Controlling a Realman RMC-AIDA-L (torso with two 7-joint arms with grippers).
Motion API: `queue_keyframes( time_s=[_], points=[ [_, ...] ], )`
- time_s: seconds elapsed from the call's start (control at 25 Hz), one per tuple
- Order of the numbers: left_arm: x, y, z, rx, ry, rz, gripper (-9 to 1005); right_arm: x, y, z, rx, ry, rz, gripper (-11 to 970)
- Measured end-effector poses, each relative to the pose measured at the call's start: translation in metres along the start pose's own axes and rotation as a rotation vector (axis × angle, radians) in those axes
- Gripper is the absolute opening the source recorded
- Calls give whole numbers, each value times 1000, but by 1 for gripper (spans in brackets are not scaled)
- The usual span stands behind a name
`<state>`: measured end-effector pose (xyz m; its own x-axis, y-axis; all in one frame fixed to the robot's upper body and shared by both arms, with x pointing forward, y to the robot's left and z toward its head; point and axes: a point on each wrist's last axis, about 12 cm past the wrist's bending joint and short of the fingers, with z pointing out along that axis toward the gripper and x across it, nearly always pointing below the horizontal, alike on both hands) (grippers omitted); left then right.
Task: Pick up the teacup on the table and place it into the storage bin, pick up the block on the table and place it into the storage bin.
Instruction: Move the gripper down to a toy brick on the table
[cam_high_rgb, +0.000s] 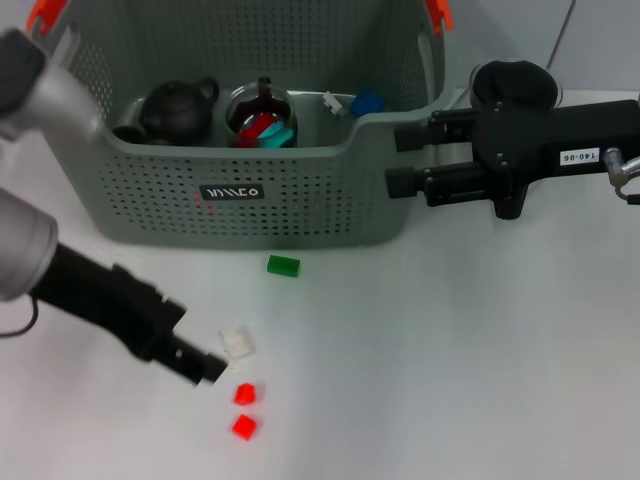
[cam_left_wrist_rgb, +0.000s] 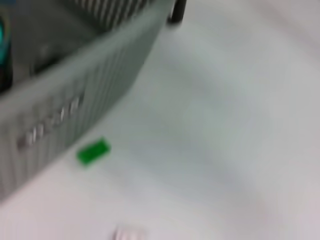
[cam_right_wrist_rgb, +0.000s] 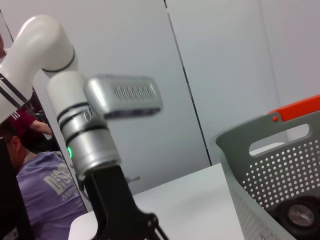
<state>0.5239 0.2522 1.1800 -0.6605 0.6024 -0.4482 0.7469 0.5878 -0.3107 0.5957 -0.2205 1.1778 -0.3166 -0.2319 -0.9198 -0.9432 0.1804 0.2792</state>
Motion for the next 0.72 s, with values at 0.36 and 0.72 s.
queue_keyframes(
  time_s=[0.36,0.72],
  points=[
    [-4,-1,28,-90,136,87,946,0,-1,6,11,-7,-19,778],
    [-11,10,49,-173,116,201,939,1,0,6,4,-10,-9,778]
  ],
)
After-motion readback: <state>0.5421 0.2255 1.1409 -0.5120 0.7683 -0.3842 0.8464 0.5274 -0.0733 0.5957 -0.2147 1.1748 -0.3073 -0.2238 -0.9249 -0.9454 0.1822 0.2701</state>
